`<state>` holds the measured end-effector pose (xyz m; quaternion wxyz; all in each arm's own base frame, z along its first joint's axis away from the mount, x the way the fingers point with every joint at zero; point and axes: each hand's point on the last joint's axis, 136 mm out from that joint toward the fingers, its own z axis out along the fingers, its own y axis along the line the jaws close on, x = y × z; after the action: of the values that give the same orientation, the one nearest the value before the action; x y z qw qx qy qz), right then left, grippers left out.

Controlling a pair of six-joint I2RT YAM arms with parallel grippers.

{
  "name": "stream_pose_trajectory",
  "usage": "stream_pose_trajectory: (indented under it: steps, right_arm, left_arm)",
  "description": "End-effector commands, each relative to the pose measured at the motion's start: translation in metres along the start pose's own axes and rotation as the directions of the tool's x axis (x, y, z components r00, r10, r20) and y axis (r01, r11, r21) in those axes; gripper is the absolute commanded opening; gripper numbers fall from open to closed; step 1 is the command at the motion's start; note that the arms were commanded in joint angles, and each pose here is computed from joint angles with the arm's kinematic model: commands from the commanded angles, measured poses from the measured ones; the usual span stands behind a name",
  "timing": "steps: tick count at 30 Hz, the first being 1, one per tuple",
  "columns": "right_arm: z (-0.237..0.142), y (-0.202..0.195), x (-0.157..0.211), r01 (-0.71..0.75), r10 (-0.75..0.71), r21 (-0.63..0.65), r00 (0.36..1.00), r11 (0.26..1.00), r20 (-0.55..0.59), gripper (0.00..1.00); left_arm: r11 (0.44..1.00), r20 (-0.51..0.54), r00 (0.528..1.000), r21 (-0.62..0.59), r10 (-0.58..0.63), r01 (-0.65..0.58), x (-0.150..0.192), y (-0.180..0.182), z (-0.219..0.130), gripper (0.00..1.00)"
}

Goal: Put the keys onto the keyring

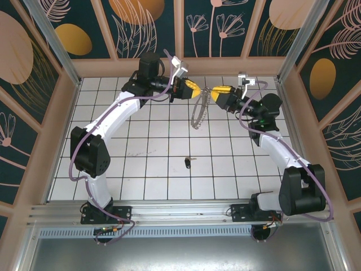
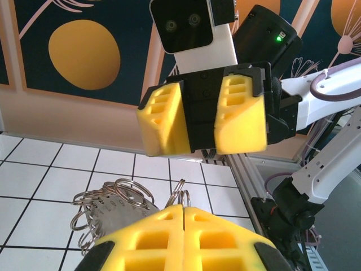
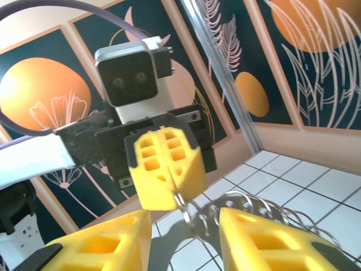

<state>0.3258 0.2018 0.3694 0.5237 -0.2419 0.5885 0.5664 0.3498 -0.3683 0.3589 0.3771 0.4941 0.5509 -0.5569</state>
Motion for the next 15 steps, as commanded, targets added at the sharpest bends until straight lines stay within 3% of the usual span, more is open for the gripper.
stream_pose_trajectory:
  steps: [1,15]
  right_arm:
    - [0.006,0.017,0.0,0.035,-0.035,-0.072,0.999,0.997,-0.003,0.36]
    - [0.017,0.034,0.013,0.009,-0.012,-0.121,1.0,0.993,-0.025,0.34]
  left_arm:
    - [0.995,0.031,0.995,0.028,0.092,-0.093,-0.028,-0.022,-0.009,0.0]
    - [0.994,0.038,0.995,0.042,0.095,-0.097,-0.029,-0.027,-0.011,0.0]
